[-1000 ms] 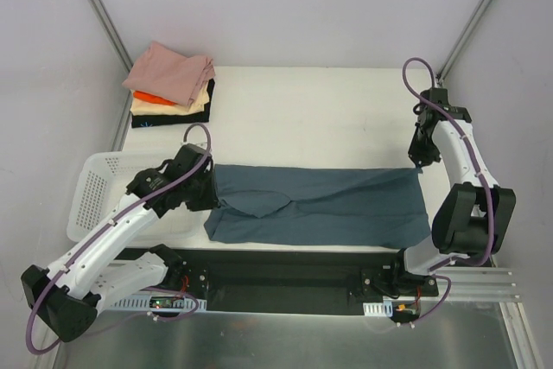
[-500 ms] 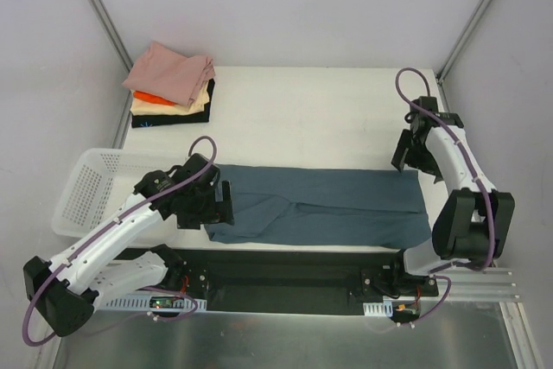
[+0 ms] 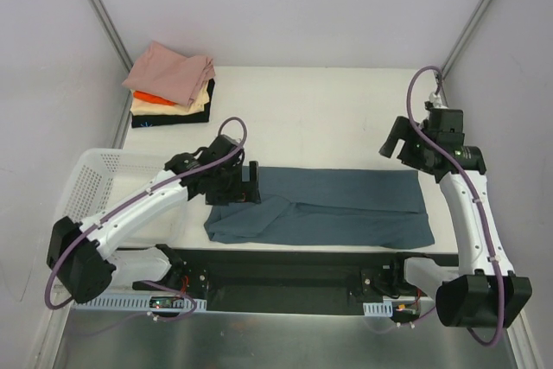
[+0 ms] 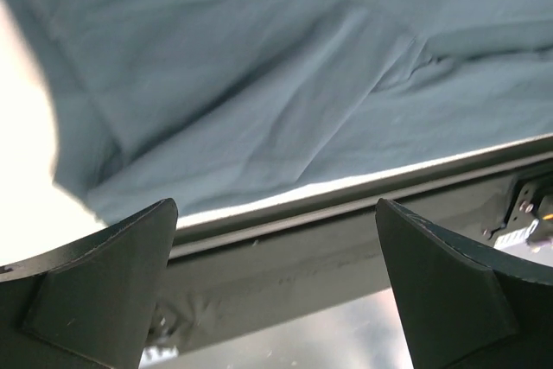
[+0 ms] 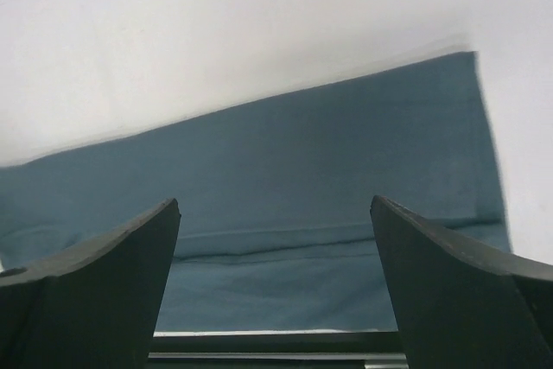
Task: Fold and stack the t-shirts
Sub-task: Fold the tshirt
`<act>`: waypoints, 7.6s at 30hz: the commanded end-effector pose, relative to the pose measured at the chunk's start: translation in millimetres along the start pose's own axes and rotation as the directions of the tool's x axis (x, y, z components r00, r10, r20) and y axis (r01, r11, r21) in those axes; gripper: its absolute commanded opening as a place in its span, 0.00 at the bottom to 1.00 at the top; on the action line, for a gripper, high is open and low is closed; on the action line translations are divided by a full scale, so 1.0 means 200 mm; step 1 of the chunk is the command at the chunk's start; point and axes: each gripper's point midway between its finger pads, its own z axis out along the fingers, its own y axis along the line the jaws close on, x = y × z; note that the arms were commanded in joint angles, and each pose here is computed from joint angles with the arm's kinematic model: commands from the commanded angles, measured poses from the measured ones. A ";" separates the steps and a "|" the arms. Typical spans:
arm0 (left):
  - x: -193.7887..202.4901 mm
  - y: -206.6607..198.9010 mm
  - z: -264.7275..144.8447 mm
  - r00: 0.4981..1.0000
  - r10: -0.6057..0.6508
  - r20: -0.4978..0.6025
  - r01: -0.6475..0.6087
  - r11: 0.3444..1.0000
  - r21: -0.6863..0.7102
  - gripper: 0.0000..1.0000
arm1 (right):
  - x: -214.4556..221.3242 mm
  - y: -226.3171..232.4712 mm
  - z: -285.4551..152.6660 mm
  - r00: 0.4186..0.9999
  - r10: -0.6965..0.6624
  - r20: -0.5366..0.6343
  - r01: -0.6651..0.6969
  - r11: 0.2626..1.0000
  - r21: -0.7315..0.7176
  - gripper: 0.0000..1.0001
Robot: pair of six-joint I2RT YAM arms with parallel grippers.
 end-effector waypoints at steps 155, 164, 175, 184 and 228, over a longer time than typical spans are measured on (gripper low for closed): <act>0.18 -0.18 0.32 0.959 -0.161 -0.232 0.228 0.927 0.299 0.95 | 0.77 0.24 0.12 0.952 -0.157 -0.262 0.117 0.979 -0.165 0.97; 0.23 -0.22 0.41 0.939 -0.141 -0.315 0.237 0.926 0.292 0.79 | 1.02 0.25 0.16 0.871 -0.152 -0.468 0.045 0.972 -0.231 0.99; 0.32 -0.20 0.50 0.907 -0.159 -0.389 0.263 0.937 0.232 0.39 | 1.13 0.25 0.18 0.833 -0.127 -0.538 -0.017 0.967 -0.254 0.93; 0.32 -0.20 0.56 0.896 -0.160 -0.414 0.263 0.942 0.206 0.24 | 1.17 0.22 0.21 0.819 -0.124 -0.560 -0.014 0.972 -0.236 0.81; 0.55 -0.35 -0.01 0.888 -0.060 -0.455 0.303 0.822 0.483 0.00 | 1.41 0.40 -0.35 0.683 -0.257 -0.684 -0.244 0.802 -0.545 0.04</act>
